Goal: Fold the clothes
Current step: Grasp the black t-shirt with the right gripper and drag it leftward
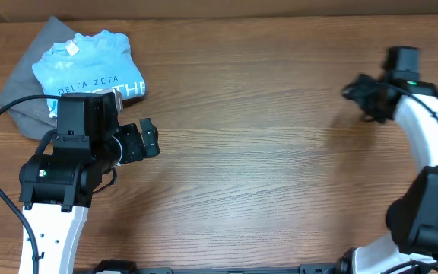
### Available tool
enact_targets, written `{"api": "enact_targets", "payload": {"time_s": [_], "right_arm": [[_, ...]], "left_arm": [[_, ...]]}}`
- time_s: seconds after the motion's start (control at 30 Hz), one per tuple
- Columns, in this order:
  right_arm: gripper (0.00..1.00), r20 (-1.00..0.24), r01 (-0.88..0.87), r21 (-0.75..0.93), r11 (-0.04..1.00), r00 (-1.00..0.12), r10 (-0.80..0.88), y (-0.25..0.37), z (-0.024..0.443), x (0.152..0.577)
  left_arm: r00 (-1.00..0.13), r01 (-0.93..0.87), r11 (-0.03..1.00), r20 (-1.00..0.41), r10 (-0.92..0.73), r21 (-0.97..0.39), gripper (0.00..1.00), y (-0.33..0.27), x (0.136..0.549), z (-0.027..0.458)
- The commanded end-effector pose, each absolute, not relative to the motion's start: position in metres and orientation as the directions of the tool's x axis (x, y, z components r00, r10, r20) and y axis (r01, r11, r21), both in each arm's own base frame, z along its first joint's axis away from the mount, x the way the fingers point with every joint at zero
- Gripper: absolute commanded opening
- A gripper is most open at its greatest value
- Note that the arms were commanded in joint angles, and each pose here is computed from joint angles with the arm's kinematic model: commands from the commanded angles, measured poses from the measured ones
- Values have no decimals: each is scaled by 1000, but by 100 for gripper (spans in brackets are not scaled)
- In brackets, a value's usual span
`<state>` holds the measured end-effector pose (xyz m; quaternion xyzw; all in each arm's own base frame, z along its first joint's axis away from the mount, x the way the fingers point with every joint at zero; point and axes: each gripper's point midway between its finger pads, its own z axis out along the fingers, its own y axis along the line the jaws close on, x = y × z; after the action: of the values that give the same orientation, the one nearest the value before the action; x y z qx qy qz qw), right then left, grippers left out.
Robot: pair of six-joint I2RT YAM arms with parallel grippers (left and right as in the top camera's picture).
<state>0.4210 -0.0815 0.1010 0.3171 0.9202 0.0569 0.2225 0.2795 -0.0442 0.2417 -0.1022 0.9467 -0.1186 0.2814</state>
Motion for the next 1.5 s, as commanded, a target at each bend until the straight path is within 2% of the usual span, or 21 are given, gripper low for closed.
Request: {"api": "enact_targets", "payload": {"time_s": [0.0,0.13,0.3,0.43,0.7,0.73,0.77,0.8,0.83,0.9,1.03,1.13,1.23,1.3,1.47], "right_arm": [[71,-406,754,189,629,-523,749,-179,108,389],[71,-367,871,160,464,-384,847,-250,95,339],[71,-324,927,134,349,-292,900,-289,74,305],[71,-289,951,71,302,-271,918,-301,50,286],[72,-188,952,18,305,-296,937,-292,5,281],[65,-181,952,16,306,-299,937,-291,3,281],[47,-169,950,30,311,-301,938,-288,2,283],[21,-156,944,72,321,-307,939,-282,3,291],[13,-147,937,113,330,-313,938,-277,6,299],[4,-140,919,183,349,-327,935,-270,16,314],[4,-162,823,325,466,-437,885,-238,52,356],[4,-211,674,438,595,-566,797,-184,92,396],[4,-273,542,467,699,-663,697,-126,122,424],[4,-324,378,478,793,-764,559,-48,141,445],[4,-374,77,492,867,-881,290,100,151,449]], "left_arm": [[-808,-105,956,-537,-244,-275,100,-43,283,251],[-799,-101,955,-549,-244,-278,100,-43,286,254],[-790,-96,955,-562,-245,-281,100,-44,289,256],[-786,-94,955,-568,-245,-282,100,-44,290,257],[-783,-93,954,-572,-246,-284,100,-44,291,258],[-782,-92,954,-572,-246,-284,100,-44,292,258],[-782,-92,954,-572,-246,-284,100,-44,292,258],[-783,-91,954,-572,-246,-286,100,-44,291,258],[-783,-90,954,-571,-246,-286,100,-44,291,258],[-783,-90,954,-571,-246,-286,100,-44,291,258],[-783,-91,954,-571,-247,-287,100,-44,291,258],[-780,-95,952,-572,-253,-292,100,-44,292,259],[-778,-94,952,-576,-253,-292,100,-44,293,260],[-776,-93,952,-578,-253,-292,100,-44,294,260],[-772,-90,953,-585,-250,-288,100,-44,295,261]]}}
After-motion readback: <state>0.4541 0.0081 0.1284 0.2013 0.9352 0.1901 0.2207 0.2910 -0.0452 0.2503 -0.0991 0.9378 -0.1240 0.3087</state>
